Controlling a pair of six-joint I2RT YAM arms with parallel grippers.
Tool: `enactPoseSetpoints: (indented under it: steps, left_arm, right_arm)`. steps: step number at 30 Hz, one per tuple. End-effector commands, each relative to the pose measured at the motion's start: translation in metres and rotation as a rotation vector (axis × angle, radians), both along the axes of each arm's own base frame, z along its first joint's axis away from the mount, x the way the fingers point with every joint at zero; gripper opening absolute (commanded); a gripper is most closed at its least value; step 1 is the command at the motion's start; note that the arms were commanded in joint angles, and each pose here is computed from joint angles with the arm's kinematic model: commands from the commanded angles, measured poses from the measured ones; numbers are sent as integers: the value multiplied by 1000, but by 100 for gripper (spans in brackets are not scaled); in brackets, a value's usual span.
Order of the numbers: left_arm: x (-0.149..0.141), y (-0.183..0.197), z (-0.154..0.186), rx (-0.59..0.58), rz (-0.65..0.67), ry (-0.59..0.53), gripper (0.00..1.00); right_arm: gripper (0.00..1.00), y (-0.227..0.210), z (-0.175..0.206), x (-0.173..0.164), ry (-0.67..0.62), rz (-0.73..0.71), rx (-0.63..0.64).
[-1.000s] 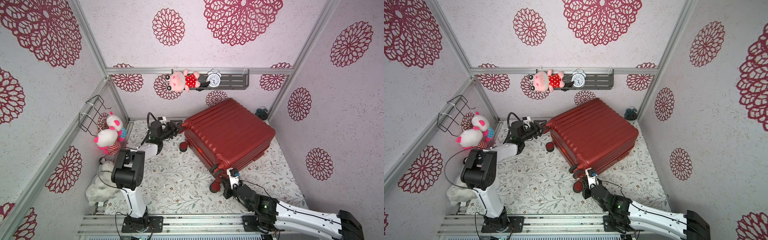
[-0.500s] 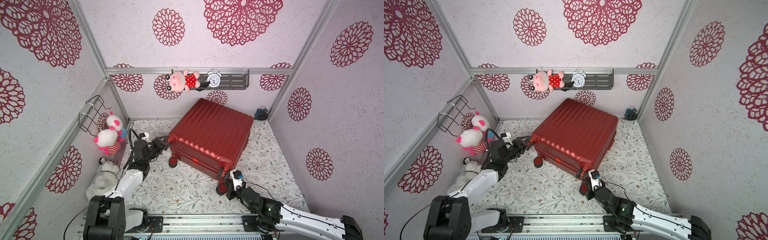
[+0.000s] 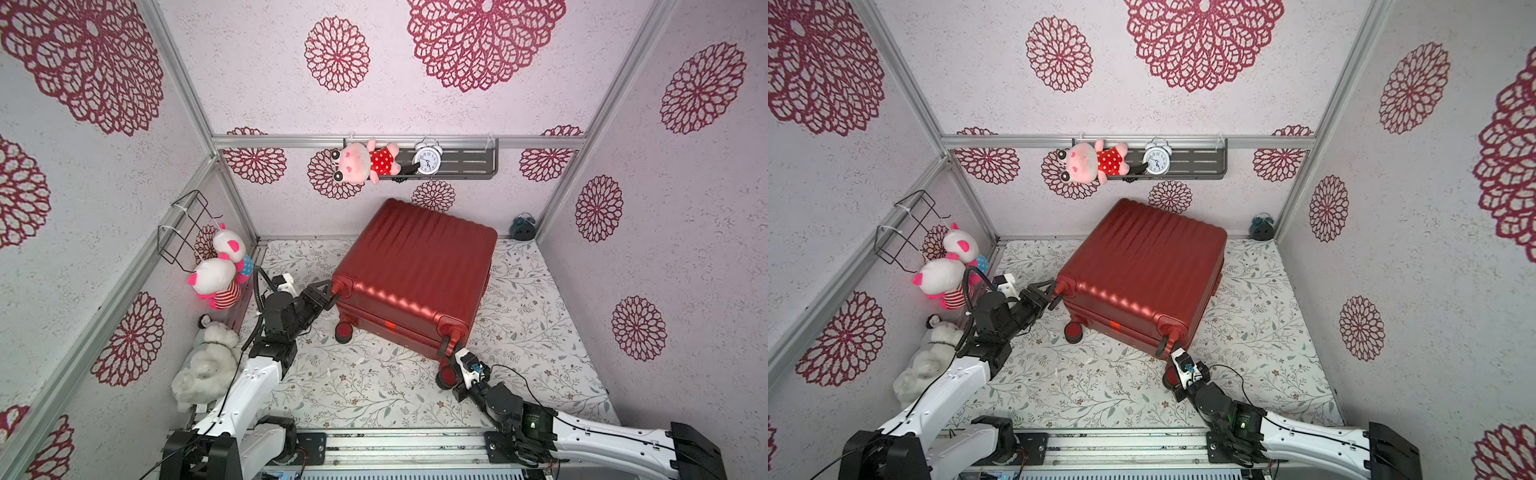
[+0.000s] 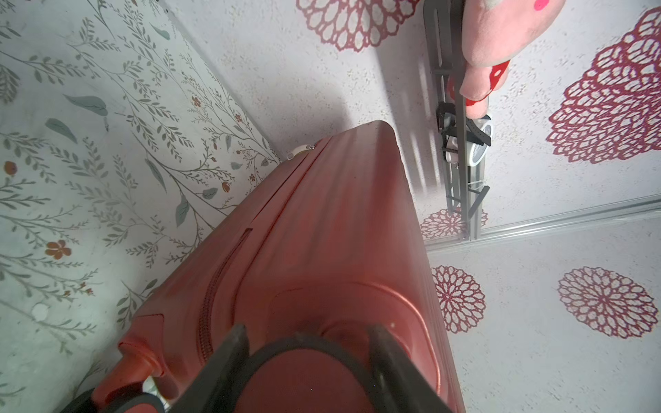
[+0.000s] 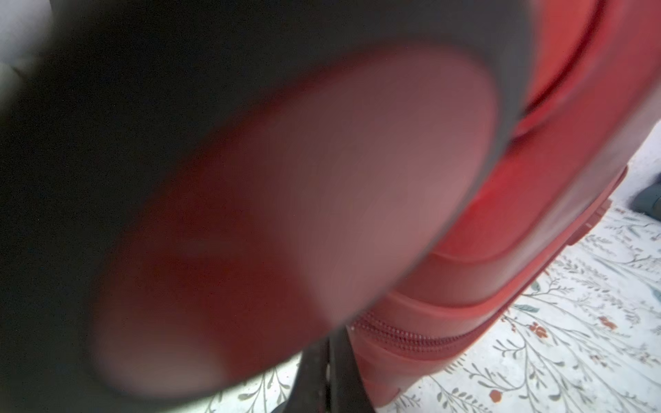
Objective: Open the suitcase zippers
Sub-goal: Unzip the zipper on the suitcase.
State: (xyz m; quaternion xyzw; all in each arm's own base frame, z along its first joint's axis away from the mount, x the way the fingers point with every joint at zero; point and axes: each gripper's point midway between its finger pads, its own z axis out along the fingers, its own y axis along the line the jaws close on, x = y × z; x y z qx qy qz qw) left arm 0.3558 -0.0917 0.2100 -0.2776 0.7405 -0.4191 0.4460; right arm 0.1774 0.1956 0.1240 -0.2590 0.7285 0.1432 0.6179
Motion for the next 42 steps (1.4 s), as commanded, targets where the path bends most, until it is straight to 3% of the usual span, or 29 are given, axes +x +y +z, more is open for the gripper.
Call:
enactPoseSetpoints:
  steps: [1,15,27,42]
  left_arm:
    - [-25,-36,-22,14,-149,81,34]
    - [-42,-60,-14,54,-184,73,34]
    - [-60,-67,-9,77,-190,60,34]
    - [-88,-70,-18,100,-208,74,34]
  right_arm:
    - [0,19,30,-7,-76,82,40]
    - [0,46,17,-14,-76,131,-124]
    - [0,72,8,-9,2,113,-202]
    - [0,64,7,14,116,25,-140]
